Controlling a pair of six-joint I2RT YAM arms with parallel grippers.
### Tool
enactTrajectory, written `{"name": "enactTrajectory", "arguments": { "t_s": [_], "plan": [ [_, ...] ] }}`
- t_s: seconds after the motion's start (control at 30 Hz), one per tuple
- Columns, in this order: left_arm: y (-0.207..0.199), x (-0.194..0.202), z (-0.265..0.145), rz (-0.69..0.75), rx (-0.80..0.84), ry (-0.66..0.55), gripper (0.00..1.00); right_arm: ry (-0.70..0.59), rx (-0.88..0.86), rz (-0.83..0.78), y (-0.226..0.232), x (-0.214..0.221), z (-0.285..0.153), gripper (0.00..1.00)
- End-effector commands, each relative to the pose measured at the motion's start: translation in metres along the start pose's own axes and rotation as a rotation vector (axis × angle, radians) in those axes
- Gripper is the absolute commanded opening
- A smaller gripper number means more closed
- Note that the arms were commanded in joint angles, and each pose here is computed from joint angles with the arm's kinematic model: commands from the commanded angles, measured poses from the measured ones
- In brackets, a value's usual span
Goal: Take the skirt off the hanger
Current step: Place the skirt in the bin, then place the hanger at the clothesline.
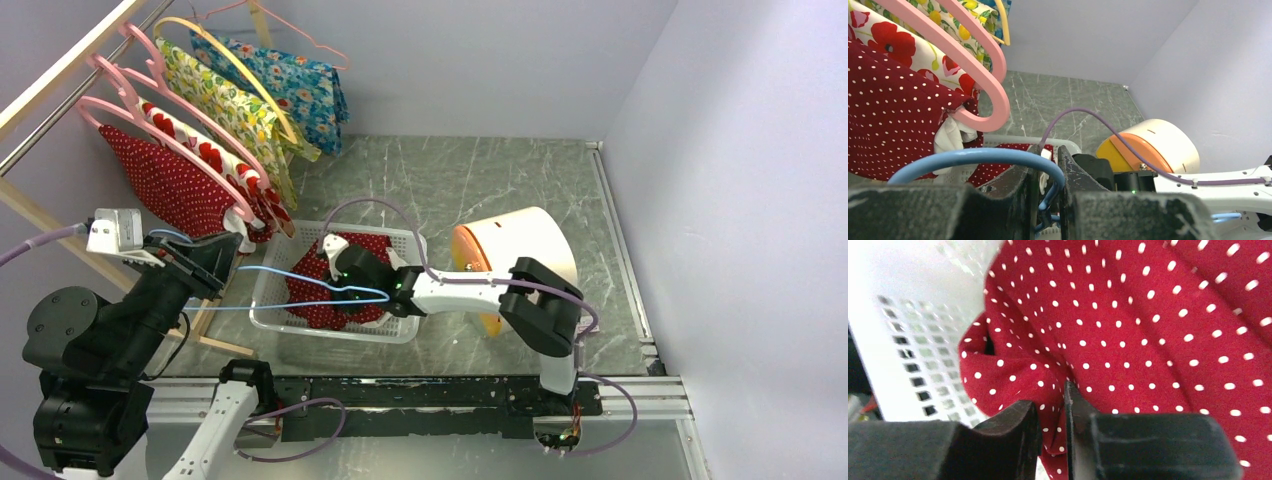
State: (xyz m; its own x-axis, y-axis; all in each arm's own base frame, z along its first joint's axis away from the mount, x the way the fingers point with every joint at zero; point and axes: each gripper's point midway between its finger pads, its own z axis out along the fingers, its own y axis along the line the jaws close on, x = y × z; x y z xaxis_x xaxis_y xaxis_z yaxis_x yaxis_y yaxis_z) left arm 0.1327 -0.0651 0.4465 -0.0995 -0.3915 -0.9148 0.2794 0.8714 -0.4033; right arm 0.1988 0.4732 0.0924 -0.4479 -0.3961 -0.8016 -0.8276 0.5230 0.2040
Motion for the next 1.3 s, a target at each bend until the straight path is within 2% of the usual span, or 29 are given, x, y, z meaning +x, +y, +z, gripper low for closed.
{"name": "enactTrajectory", "arguments": {
  "t_s": [0.0,0.1,0.23,0.3,0.33,0.37,0.63,0.87,0.97,1.1,1.27],
  "plan": [
    [0.005,-0.001,-0.001,0.007,-0.029,-0.002,0.07,0.070,0.038,-0.039,-0.003,-0.001,-0.008,0.27],
    [0.007,-0.003,-0.002,0.017,-0.043,-0.011,0.07,0.044,0.119,-0.098,-0.014,-0.027,-0.032,0.42],
    [0.006,-0.004,-0.002,0.017,-0.038,-0.023,0.07,-0.010,0.179,-0.145,-0.025,-0.043,-0.066,0.81],
    [0.009,-0.001,-0.001,0.017,-0.044,-0.016,0.07,-0.047,0.187,-0.152,-0.029,-0.041,-0.081,0.92],
    [0.010,-0.001,0.000,0.018,-0.048,-0.015,0.07,-0.066,0.196,-0.148,-0.032,-0.039,-0.088,0.95],
    [0.011,0.000,0.001,0.020,-0.054,-0.012,0.07,-0.093,0.200,-0.137,-0.034,-0.041,-0.098,0.96],
    [0.019,0.003,0.006,0.038,-0.082,-0.009,0.07,-0.056,0.269,-0.118,-0.051,-0.034,-0.147,0.96],
    [0.026,0.005,0.007,0.038,-0.109,-0.013,0.07,-0.105,0.498,-0.180,-0.084,-0.068,-0.232,1.00],
    [0.027,0.007,0.008,0.038,-0.110,-0.013,0.07,-0.175,0.513,-0.162,-0.081,-0.094,-0.275,1.00],
    [0.029,0.010,0.009,0.038,-0.111,-0.012,0.07,-0.331,0.375,-0.103,-0.053,-0.133,-0.318,1.00],
    [0.032,0.014,0.011,0.035,-0.121,0.001,0.07,-0.494,-0.056,-0.093,0.024,-0.158,-0.347,1.00]
  ]
}}
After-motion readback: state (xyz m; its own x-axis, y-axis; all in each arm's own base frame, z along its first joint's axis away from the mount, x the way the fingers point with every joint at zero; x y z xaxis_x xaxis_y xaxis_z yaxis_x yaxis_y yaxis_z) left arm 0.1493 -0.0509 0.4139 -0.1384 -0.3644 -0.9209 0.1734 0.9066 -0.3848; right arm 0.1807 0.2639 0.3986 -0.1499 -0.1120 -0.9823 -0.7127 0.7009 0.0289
